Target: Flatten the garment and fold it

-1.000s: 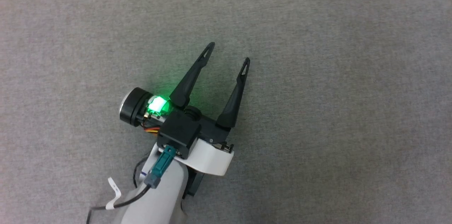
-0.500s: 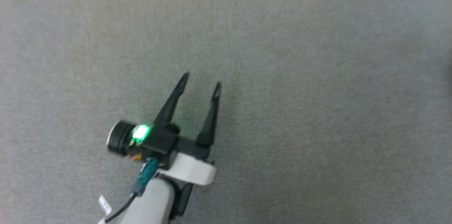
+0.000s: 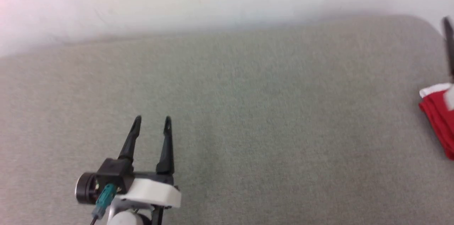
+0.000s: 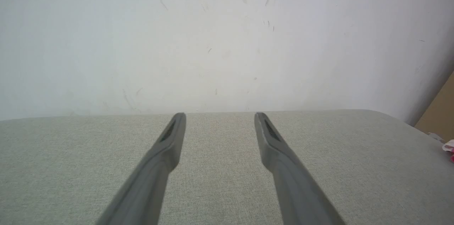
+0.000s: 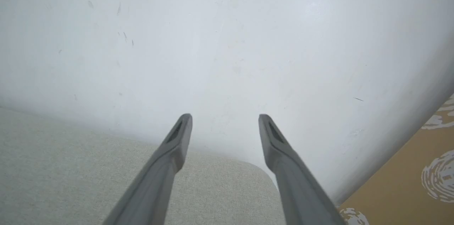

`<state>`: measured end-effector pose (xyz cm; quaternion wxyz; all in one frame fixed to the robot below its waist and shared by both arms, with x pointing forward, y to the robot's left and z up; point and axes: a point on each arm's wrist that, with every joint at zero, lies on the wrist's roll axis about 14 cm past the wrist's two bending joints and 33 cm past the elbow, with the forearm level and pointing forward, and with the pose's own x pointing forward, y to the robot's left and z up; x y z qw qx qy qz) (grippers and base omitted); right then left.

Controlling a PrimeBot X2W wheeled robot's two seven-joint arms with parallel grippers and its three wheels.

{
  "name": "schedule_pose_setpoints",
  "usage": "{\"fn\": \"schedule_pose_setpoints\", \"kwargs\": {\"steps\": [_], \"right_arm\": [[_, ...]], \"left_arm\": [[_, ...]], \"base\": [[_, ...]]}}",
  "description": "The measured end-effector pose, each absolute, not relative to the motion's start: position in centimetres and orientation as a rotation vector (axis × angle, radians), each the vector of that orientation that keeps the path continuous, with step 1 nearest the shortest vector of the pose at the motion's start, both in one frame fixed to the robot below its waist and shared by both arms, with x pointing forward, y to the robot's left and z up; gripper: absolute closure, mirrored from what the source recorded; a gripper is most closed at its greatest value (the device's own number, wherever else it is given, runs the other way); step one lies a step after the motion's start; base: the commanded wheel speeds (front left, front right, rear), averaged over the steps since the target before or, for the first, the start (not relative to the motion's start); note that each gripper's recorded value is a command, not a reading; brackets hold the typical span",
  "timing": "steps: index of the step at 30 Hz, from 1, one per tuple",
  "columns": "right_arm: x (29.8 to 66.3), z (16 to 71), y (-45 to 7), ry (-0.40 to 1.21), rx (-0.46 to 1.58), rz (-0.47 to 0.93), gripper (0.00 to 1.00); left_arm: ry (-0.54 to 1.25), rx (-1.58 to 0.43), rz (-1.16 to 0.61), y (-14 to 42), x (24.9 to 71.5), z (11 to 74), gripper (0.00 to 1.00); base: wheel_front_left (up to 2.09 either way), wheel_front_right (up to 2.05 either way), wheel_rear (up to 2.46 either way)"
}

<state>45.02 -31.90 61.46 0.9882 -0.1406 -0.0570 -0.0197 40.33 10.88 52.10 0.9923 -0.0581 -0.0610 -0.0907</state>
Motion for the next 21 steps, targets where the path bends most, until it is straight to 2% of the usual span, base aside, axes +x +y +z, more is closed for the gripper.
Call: {"fn": "schedule_pose_setpoints", "kwargs": {"steps": [7,16,21], "right_arm": [[41.3,61.8,-25.6,-0.269,-0.086,0.022,0.00],[37.2,56.7,-20.5,-0.234,0.125,0.025,0.00],[35.5,53.6,-19.7,-0.163,0.119,0.023,0.00]], "left_arm": [[-0.157,-0.087,-0.119,13.2,37.8,53.4,0.00],[-0.164,-0.060,-0.053,15.0,35.5,53.5,0.00],[-0.142,-0.042,-0.031,15.6,34.7,52.7,0.00]], "base": [[0.00,0.00,0.00],[0.00,0.00,0.00],[0.00,0.00,0.00]]}}
